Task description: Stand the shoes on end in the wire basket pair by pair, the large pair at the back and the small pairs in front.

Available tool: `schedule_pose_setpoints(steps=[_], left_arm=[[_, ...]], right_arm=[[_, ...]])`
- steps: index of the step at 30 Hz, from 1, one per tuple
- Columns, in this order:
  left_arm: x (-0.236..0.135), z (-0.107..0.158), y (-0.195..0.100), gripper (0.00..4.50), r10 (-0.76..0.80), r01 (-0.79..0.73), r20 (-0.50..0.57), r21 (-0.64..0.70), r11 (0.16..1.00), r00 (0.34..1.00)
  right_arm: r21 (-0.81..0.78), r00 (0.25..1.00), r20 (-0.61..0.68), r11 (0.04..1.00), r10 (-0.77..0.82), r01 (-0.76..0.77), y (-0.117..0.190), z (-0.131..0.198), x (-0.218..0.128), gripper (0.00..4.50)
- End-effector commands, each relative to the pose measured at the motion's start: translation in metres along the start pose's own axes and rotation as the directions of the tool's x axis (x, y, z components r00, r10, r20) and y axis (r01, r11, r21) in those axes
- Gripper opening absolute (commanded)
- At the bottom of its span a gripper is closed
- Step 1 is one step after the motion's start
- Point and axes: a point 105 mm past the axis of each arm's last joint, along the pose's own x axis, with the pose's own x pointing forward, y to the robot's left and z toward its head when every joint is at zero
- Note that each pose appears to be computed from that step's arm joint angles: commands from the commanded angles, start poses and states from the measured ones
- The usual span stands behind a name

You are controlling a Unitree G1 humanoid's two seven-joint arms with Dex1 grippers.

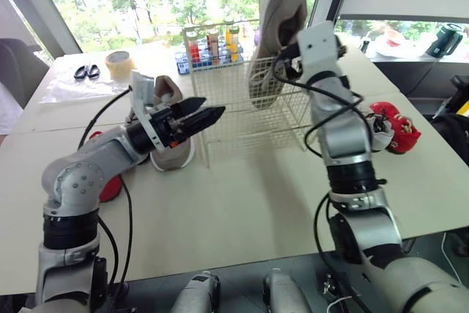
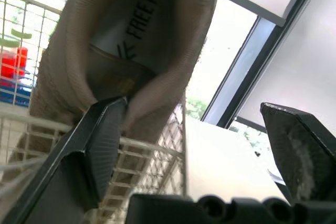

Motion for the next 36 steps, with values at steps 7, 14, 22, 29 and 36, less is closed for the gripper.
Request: schedule_pose_setpoints(steps=[7, 14, 22, 29, 36], left_arm=[[-0.021, 0.046, 0.024, 4.5, 0.133, -0.144, 0.098, 0.117, 0.983, 0.986], [-0.035, 0.056, 0.099, 4.5, 0.512, -0.517, 0.092, 0.273, 0.812, 0.854], [-0.038, 0.063, 0.156, 4.5, 0.749, -0.707, 0.008, 0.335, 0.622, 0.663], [-0.038, 0.044, 0.154, 4.5, 0.778, -0.704, -0.229, 0.333, 0.628, 0.585], [-0.037, 0.022, 0.139, 4.5, 0.751, -0.685, -0.384, 0.319, 0.654, 0.538]], right_arm=[[0.216, 0.994, -0.018, 0.971, 0.109, -0.102, -0.056, 0.001, -0.036, 4.07], [0.215, 0.97, -0.083, 0.954, 0.23, -0.208, -0.063, -0.026, -0.04, 4.07], [0.285, 0.762, 0.221, 0.707, 0.608, -0.647, -0.029, 0.049, -0.082, 4.07], [0.214, 0.641, 0.281, 0.604, 0.715, -0.768, -0.021, 0.085, -0.101, 4.07], [0.138, 0.468, 0.282, 0.448, 0.837, -0.884, 0.002, 0.097, -0.132, 4.07]])
